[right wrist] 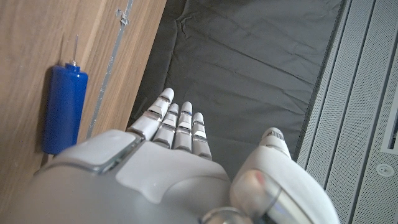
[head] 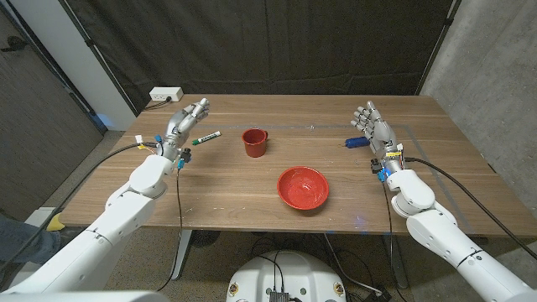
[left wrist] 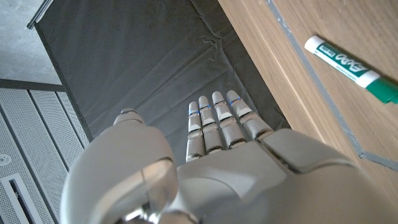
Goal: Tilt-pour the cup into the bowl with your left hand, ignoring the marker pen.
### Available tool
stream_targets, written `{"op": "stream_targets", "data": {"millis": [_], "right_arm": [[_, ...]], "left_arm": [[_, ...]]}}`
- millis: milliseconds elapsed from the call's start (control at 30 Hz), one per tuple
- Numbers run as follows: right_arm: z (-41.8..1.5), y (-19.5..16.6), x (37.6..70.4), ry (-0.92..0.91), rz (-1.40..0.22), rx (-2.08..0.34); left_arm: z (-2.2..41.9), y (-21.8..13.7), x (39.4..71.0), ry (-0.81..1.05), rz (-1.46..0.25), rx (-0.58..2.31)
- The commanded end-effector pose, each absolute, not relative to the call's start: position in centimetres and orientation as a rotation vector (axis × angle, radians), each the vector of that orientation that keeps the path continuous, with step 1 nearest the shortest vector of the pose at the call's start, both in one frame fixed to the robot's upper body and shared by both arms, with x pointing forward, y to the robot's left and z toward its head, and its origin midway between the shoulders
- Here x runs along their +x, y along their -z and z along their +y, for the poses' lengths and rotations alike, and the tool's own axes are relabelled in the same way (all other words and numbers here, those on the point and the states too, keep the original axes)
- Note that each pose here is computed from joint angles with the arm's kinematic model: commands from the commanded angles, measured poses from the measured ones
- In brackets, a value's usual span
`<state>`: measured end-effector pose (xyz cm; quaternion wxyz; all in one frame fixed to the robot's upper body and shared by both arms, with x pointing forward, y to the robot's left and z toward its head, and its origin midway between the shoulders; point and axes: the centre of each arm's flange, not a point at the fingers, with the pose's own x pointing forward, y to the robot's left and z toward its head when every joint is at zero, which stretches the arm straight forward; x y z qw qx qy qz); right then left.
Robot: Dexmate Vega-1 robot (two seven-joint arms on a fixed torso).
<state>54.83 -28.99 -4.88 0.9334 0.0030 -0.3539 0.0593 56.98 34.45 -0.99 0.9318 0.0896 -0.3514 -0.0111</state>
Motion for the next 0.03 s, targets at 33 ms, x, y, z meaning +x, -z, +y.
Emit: {"op": "stream_targets", "data": {"millis": [33], "right_arm": [[-29.03,5.13,54.77,-0.117,-0.700,0.003]], "left_arm": [[34.13,1.42,57.79,0.048,-0.696,0.175]]}}
